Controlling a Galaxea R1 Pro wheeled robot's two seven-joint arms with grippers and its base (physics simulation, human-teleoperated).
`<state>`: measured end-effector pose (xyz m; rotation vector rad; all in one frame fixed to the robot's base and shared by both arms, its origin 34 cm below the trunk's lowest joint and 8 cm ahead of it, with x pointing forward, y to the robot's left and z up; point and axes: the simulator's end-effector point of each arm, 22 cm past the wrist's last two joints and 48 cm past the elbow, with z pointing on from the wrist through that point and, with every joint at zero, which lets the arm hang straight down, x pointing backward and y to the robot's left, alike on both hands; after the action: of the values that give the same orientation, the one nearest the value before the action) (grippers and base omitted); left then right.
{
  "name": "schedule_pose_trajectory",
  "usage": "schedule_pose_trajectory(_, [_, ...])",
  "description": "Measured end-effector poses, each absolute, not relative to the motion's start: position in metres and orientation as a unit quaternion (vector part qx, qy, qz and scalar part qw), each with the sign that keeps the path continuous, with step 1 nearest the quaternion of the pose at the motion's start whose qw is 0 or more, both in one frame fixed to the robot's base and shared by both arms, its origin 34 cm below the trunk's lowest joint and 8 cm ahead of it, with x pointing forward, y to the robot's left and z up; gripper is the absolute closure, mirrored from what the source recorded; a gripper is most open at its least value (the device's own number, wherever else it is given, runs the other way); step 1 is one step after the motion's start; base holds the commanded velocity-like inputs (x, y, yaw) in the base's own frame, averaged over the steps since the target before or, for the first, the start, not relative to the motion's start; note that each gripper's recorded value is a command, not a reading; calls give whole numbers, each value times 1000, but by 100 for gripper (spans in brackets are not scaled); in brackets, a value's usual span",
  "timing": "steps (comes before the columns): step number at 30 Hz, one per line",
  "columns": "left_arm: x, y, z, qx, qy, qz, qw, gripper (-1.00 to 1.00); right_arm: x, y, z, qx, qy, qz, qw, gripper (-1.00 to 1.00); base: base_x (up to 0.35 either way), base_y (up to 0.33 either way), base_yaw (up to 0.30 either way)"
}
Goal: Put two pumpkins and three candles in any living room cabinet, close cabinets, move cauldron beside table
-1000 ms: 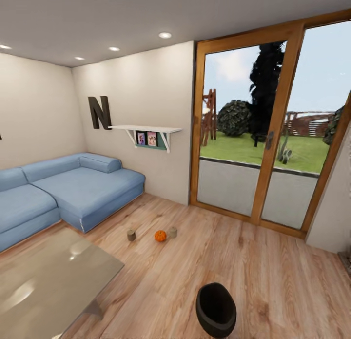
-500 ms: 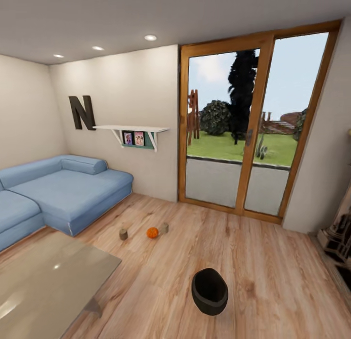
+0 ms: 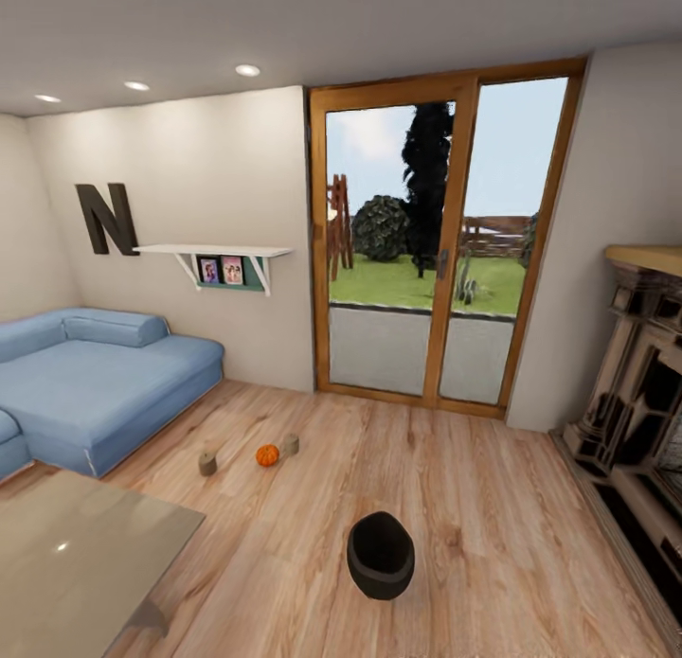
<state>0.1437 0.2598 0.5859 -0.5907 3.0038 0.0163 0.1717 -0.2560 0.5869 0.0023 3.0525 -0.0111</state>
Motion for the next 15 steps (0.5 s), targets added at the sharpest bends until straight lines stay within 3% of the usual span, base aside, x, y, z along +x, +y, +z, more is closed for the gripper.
schedule_pose_trajectory(15, [144, 260, 586, -193, 980, 5, 40, -100, 172, -256, 587, 1, 999, -4, 45, -100, 0, 0, -258])
